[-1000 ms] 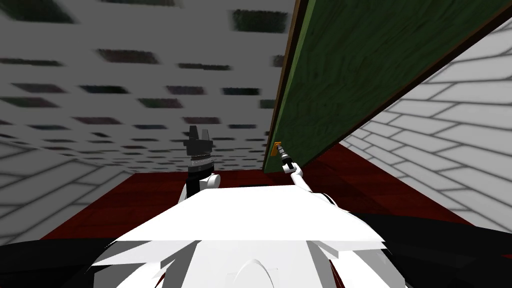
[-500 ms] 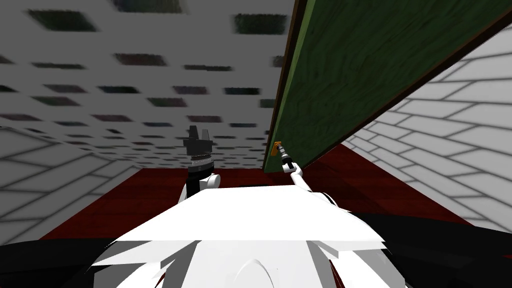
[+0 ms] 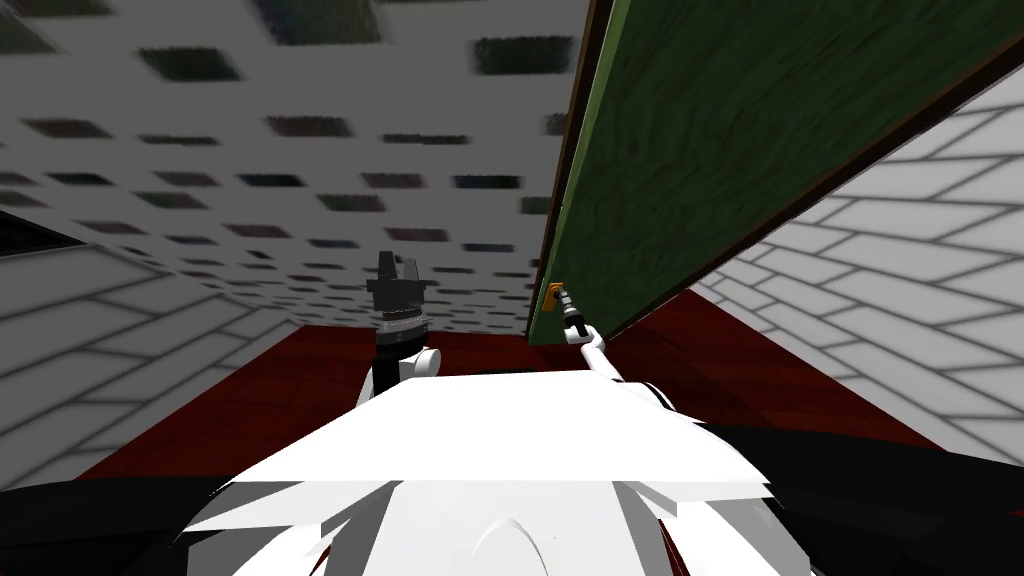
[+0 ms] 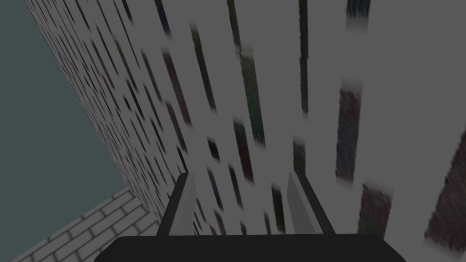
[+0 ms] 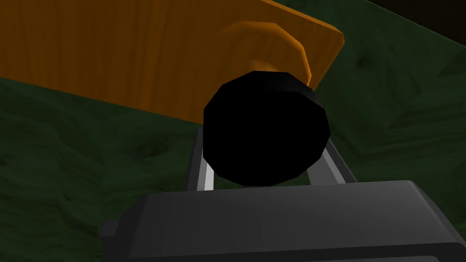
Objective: Pull the door open
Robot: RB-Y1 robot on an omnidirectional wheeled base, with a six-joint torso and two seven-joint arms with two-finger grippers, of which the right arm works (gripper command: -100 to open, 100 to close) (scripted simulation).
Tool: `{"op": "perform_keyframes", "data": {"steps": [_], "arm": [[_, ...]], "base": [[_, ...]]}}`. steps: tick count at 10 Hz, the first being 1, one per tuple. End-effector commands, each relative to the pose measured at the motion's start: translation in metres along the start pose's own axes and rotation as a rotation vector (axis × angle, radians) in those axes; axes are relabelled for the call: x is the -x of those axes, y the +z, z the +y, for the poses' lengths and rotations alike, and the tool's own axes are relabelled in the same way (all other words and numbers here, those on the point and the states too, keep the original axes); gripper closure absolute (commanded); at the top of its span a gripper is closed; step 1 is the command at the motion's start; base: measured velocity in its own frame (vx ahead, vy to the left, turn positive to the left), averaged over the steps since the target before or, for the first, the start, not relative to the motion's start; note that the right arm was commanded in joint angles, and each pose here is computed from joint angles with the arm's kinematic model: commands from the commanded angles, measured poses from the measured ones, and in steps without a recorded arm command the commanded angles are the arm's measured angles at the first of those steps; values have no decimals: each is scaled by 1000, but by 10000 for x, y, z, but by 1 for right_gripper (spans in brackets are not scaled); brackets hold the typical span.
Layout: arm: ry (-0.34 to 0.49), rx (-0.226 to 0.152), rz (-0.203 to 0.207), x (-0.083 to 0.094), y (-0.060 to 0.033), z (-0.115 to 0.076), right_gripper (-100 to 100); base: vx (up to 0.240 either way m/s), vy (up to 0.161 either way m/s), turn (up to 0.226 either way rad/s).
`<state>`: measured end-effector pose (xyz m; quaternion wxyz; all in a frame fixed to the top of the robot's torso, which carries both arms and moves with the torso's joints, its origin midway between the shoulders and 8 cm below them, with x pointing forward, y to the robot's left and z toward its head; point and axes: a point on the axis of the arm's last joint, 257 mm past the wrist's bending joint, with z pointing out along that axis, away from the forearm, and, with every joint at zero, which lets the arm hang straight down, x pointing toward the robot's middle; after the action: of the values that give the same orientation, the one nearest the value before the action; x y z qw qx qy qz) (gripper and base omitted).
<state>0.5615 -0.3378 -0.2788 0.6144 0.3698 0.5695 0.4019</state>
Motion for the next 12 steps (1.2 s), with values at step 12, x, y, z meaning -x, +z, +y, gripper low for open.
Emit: {"op": "perform_keyframes", "data": {"steps": [12], "arm": [[521, 0, -70, 55, 93, -6, 100]], "base": [[-65, -41, 92]]}}
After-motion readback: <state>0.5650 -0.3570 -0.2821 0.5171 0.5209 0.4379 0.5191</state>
